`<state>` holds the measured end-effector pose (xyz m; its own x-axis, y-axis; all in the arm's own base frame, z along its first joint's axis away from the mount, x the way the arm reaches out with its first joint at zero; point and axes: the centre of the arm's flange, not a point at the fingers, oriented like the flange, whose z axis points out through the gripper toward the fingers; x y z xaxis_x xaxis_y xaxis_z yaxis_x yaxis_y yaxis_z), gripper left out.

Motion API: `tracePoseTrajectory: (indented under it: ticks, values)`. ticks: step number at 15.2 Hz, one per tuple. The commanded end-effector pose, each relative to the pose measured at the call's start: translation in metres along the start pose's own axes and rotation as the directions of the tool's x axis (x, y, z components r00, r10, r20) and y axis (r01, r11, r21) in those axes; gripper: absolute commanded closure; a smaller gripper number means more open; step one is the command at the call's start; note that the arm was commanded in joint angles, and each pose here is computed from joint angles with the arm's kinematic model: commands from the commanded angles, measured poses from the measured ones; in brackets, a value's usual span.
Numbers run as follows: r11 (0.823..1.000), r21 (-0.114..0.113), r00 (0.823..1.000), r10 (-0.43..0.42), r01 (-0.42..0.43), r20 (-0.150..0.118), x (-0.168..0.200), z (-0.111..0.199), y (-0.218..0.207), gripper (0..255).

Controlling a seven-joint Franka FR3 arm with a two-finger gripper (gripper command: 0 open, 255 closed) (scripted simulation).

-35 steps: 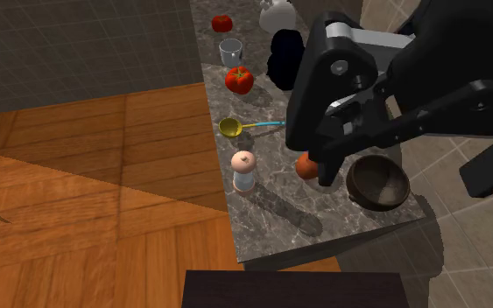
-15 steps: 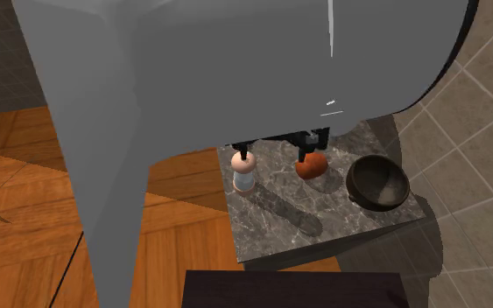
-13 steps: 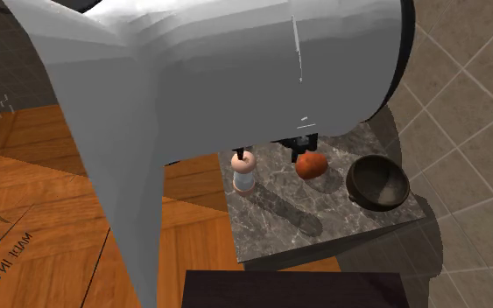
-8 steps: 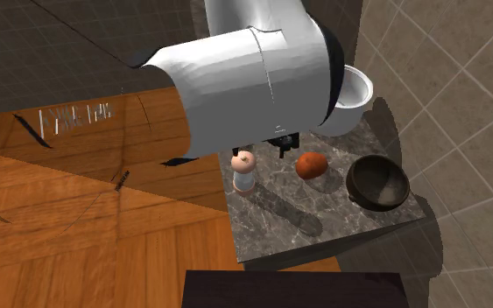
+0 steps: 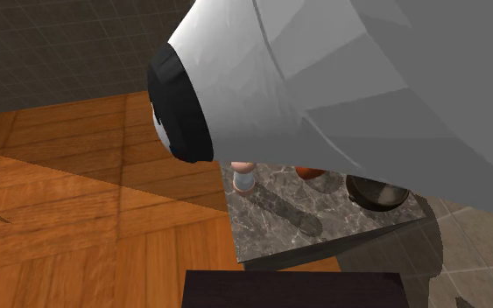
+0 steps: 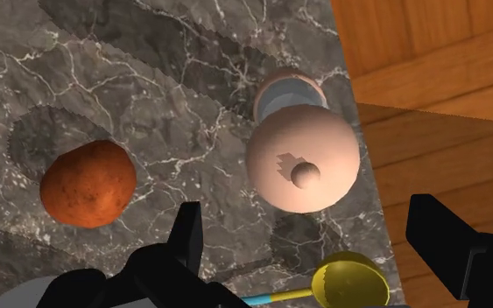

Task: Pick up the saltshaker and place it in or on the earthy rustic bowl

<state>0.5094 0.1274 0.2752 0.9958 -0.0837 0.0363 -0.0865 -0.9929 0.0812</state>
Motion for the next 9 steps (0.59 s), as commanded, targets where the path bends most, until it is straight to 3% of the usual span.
tracePoseTrajectory:
  ticks: [1, 9]
  values:
    - [1.000, 0.000, 1.000, -0.001, 0.001, -0.004, 0.013, 0.023, -0.008, 0]
    - [1.000, 0.000, 1.000, -0.002, 0.002, -0.006, 0.017, 0.065, -0.011, 0]
